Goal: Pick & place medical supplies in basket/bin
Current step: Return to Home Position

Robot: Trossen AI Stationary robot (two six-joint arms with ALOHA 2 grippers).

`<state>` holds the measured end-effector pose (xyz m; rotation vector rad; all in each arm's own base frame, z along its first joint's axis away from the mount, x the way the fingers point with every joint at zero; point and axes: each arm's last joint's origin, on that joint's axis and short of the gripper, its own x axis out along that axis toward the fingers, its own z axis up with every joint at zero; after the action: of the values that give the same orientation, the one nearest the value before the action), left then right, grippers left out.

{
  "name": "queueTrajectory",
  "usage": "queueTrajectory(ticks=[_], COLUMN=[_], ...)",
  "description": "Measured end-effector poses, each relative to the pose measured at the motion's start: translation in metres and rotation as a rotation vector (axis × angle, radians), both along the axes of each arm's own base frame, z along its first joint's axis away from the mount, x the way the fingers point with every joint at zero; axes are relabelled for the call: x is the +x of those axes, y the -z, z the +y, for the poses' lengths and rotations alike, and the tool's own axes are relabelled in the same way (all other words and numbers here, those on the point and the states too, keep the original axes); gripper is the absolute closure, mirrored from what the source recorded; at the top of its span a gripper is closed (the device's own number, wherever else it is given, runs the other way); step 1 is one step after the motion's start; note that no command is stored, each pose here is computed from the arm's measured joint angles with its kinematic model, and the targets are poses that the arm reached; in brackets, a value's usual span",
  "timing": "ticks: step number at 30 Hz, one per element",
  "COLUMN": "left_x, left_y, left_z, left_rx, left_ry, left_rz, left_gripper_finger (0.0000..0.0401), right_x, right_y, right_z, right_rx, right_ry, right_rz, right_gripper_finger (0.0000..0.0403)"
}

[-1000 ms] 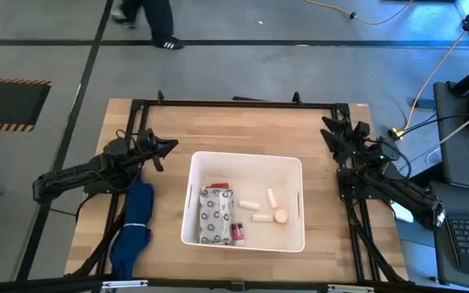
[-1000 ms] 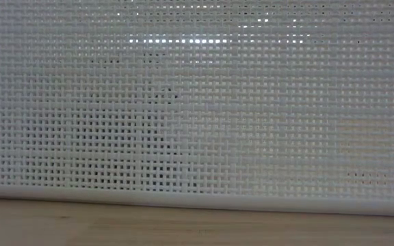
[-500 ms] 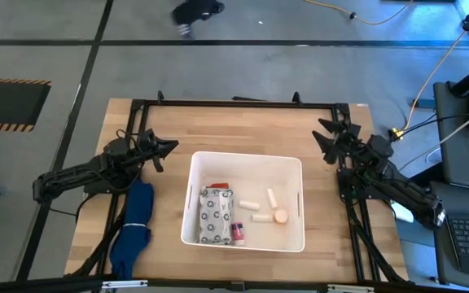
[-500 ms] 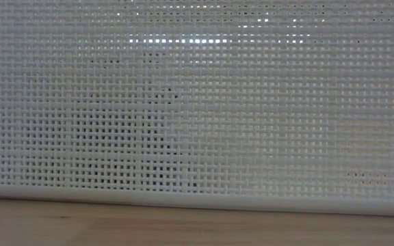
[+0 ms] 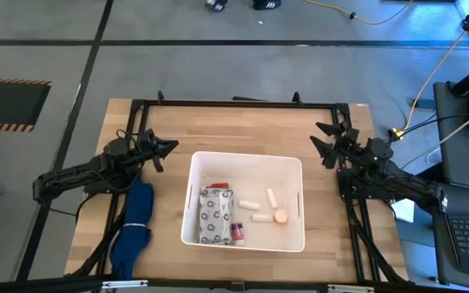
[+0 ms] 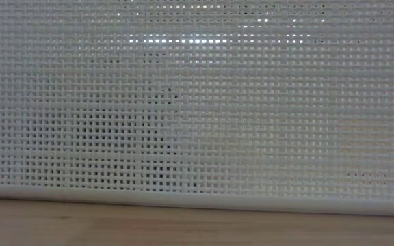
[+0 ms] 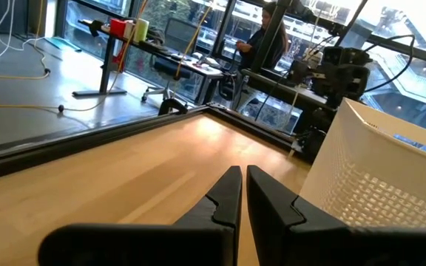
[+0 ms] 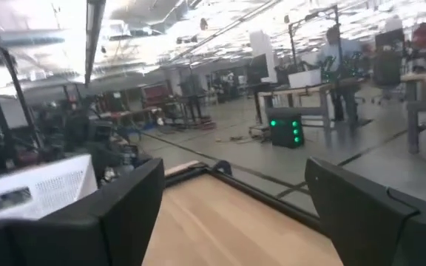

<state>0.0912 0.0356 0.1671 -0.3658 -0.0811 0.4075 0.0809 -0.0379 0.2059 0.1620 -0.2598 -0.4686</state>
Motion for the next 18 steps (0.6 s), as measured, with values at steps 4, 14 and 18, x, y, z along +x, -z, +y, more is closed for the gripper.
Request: queueTrajectory(ticks=[4, 14, 18], left_x=[0.0000, 0.0000, 0.0000], left_y=[0.0000, 0.0000, 0.0000], left_z=[0.0000, 0.0000, 0.0000], left_rx=[0.000, 0.002, 0.080], left_ry=[0.000, 0.000, 0.000], left_rz=[0.000, 0.001, 0.035], left_gripper_finger=[0.0384, 0.0384, 0.0384], right_x=[-0.0001, -0.0016, -0.0029], right_y=[0.0026, 0.0033, -0.0030], right_z=[-0.0009, -0.0032, -0.0029], right_rx=[-0.001, 0.000, -0.033], right_ry=[0.050, 0.146, 0.156], right_rz=[0.033, 0.044, -0.011], right_gripper_finger=[0.0074, 0.0074, 0.0074])
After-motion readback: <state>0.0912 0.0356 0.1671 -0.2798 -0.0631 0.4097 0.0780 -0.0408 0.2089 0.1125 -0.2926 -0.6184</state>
